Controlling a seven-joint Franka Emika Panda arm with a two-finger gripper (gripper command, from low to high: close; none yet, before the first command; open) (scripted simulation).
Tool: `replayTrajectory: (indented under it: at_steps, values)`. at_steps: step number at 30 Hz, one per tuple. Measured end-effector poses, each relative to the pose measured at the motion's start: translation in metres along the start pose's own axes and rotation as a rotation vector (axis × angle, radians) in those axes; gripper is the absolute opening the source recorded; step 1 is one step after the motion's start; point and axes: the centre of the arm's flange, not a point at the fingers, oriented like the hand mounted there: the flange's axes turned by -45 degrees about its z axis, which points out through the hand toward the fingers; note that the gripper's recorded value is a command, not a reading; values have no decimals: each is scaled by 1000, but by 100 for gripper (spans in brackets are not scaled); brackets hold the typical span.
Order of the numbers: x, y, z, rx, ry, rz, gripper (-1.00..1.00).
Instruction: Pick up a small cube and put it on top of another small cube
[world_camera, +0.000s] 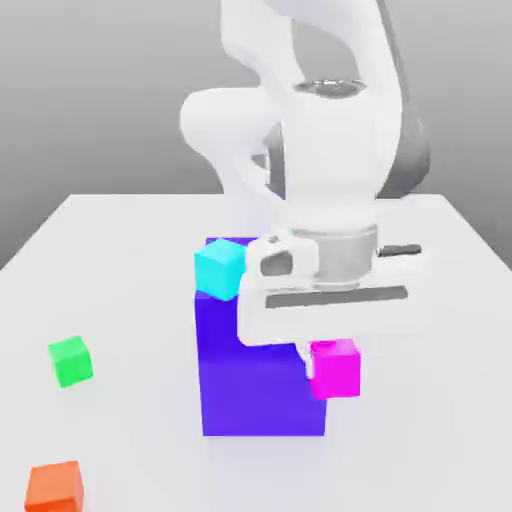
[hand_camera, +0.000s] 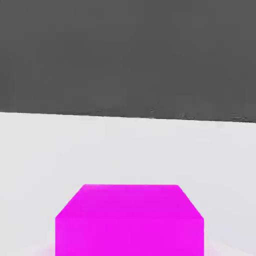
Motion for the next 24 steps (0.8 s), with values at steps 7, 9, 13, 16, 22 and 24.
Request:
replayTrajectory:
  at_steps: [7,9,13,16,22,24]
  values:
    - [-26,176,-5,-77,-46,484,-100]
    - [-46,221,-8,-93,-60,622,-100]
    - [-105,297,-12,-118,-100,900,-100]
    - [-132,311,9,-124,-128,983,-100]
    - [-143,313,55,-125,-133,991,100]
    - [-143,313,55,-125,-133,991,100]
